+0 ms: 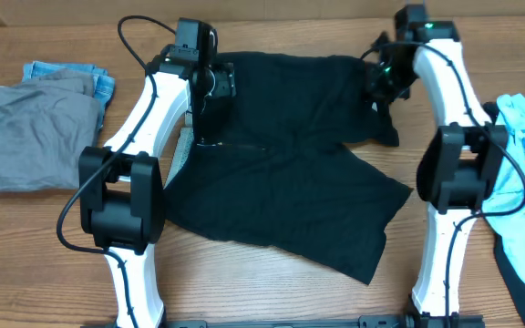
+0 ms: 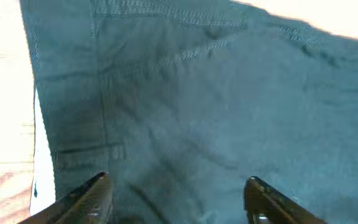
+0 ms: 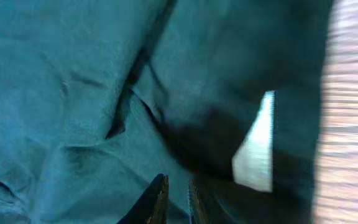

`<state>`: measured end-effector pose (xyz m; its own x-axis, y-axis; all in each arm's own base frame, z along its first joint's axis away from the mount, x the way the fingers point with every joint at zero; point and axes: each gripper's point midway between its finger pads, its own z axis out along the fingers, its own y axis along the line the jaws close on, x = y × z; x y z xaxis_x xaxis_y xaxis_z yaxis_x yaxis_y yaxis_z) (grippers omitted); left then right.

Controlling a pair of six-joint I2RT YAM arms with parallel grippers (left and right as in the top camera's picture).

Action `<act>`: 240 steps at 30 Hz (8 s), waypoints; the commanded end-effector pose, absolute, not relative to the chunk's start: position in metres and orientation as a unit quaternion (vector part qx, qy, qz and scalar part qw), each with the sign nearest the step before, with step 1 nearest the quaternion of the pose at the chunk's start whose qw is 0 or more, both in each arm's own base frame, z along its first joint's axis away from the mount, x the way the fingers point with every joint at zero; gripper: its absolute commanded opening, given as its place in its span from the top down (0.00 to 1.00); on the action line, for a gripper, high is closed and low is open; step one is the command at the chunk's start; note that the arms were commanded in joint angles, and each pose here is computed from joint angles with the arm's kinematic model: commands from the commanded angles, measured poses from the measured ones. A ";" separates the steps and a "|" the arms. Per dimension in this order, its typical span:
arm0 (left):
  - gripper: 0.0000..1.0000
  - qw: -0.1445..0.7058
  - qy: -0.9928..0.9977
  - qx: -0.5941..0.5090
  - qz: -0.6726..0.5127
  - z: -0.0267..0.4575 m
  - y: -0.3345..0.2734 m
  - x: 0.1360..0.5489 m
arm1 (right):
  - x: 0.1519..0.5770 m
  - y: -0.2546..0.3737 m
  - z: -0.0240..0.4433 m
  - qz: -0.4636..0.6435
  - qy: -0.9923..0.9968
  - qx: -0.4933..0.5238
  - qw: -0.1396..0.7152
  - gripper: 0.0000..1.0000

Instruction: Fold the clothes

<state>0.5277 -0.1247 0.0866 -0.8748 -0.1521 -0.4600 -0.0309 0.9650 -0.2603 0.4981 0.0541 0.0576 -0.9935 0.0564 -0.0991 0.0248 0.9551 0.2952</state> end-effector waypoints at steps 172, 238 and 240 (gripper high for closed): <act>0.13 0.066 0.936 -0.345 0.012 0.013 -0.008 0.248 | 0.205 0.036 0.051 0.237 0.912 0.325 -0.075 0.00; 0.96 0.522 0.811 -0.233 -0.128 0.225 -0.018 0.457 | 0.428 0.015 0.183 0.204 0.889 0.146 0.383 0.96; 0.96 0.537 0.800 -0.230 -0.138 0.217 -0.021 0.477 | 0.441 0.014 0.172 0.205 0.887 0.145 0.388 0.96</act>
